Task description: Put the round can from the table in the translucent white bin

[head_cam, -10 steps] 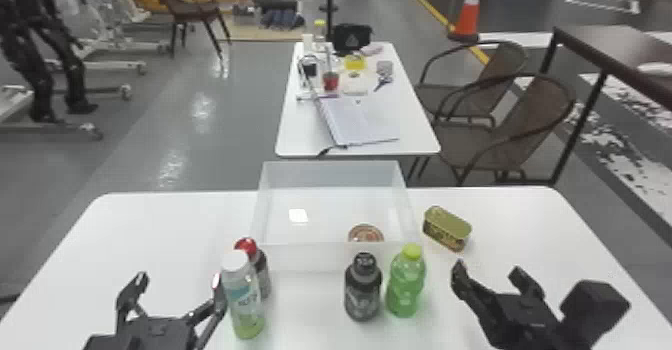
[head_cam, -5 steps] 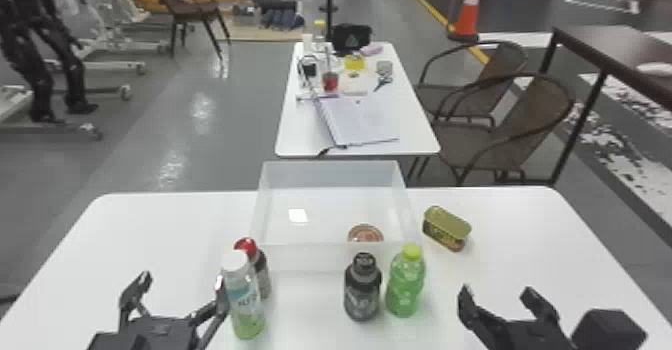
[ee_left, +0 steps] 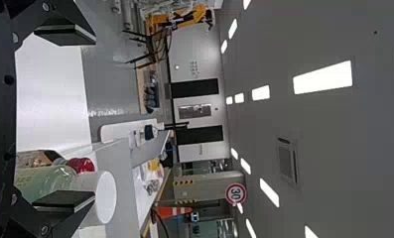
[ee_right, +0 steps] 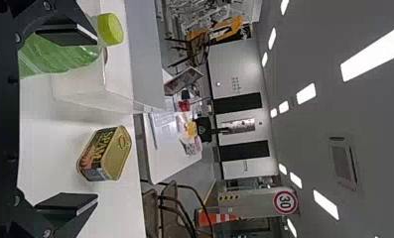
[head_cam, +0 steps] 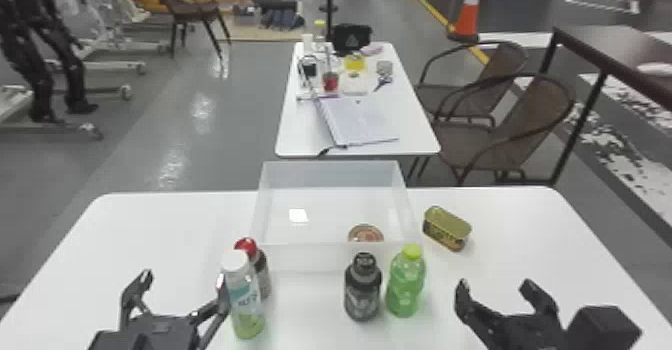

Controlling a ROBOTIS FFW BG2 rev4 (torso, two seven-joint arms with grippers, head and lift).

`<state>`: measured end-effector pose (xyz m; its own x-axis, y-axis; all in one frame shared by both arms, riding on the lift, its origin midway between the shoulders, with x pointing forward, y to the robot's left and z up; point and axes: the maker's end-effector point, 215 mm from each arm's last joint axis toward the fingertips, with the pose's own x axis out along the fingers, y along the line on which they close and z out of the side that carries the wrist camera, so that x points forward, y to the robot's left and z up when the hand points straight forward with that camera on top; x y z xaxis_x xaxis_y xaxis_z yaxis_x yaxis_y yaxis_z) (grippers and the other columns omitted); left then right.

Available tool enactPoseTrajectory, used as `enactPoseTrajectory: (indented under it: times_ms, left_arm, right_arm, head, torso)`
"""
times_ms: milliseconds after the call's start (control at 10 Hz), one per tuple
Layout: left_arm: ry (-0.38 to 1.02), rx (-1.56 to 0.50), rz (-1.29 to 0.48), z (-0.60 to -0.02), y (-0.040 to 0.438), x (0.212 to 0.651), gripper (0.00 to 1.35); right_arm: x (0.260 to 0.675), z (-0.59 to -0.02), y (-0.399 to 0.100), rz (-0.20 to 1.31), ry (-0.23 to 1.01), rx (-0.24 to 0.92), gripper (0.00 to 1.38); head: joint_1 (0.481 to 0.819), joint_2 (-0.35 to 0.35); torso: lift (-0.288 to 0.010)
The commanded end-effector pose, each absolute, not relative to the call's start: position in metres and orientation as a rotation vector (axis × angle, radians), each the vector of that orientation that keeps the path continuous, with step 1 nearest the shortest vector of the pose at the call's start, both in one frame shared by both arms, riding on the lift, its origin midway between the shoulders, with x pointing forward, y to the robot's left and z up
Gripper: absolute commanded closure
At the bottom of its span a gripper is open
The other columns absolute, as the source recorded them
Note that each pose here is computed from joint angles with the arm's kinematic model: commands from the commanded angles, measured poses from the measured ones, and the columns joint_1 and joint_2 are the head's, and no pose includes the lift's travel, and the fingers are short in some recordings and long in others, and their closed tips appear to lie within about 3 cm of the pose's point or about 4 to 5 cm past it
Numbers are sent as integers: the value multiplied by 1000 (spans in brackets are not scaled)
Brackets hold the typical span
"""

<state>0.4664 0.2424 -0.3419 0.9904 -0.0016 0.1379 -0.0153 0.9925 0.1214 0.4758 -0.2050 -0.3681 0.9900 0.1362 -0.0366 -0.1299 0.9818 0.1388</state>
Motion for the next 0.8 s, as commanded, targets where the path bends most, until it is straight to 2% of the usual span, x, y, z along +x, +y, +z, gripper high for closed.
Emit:
enactPoseTrajectory:
  times_ms: [0, 700]
  left_arm:
    - [-138, 120, 8, -342, 242, 466, 190]
    - [-135, 133, 2, -342, 242, 466, 190]
  right_arm:
    - [476, -367, -205, 133, 42, 135, 170]
    - [477, -364, -205, 122, 37, 109, 170]
  head:
    - [549, 0]
    - [549, 0]
  torso:
    - [-100]
    - [-100]
